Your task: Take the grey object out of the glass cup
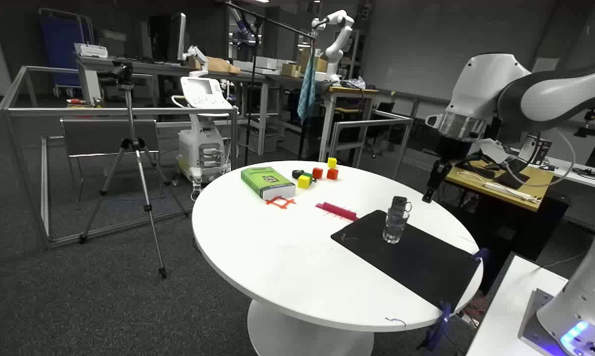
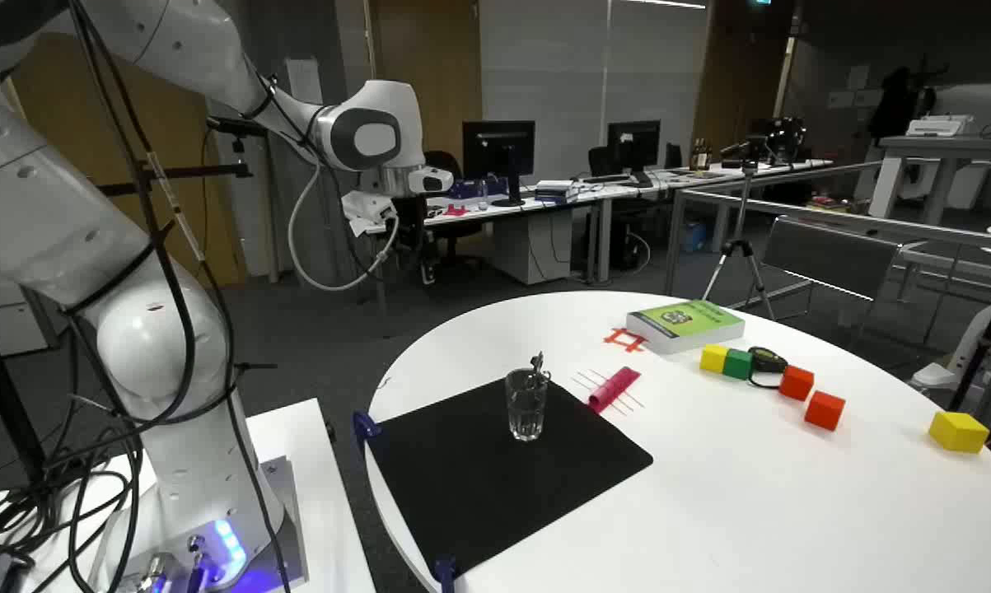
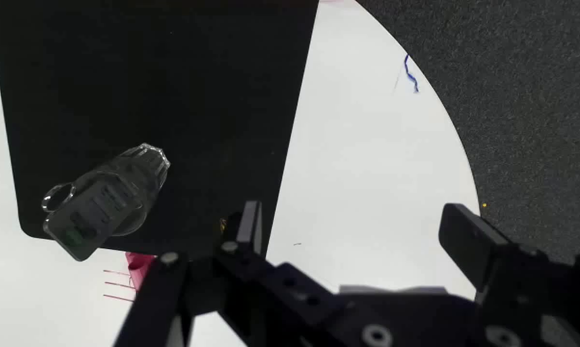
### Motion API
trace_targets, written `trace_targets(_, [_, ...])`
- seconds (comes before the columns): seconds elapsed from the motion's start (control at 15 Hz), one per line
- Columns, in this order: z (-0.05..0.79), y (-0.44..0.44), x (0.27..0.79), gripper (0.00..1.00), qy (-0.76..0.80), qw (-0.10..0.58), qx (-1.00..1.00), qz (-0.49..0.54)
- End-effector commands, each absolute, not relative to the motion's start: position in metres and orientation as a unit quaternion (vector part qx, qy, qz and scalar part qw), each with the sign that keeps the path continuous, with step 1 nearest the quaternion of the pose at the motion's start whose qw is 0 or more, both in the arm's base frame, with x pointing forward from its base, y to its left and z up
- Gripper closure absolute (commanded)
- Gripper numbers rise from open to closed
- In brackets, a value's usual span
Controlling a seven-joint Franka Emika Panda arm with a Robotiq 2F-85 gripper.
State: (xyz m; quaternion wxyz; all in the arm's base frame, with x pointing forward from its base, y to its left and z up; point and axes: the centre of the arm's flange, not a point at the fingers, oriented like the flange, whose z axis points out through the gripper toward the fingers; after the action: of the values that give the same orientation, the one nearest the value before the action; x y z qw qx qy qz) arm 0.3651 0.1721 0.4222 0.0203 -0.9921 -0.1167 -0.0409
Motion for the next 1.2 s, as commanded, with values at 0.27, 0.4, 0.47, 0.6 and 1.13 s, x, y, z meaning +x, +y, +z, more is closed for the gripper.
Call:
trace_targets(0.27, [0.422, 0.172, 0.365, 0.0, -0.117, 0.02, -0.992, -0.041])
trace_targets(0.4, [0.422, 0.172, 0.365, 0.0, -0.117, 0.02, -0.992, -0.041])
trace_targets(0.47, [0.423, 0.171, 0.367, 0.0, -0.114, 0.021, -0.992, -0.041])
trace_targets(0.6, [0.426, 0.165, 0.377, 0.0, -0.116, 0.023, -0.991, -0.06])
trace_targets(1.13, [0.423, 0.089, 0.454, 0.0, -0.108, -0.023, -0.985, -0.136])
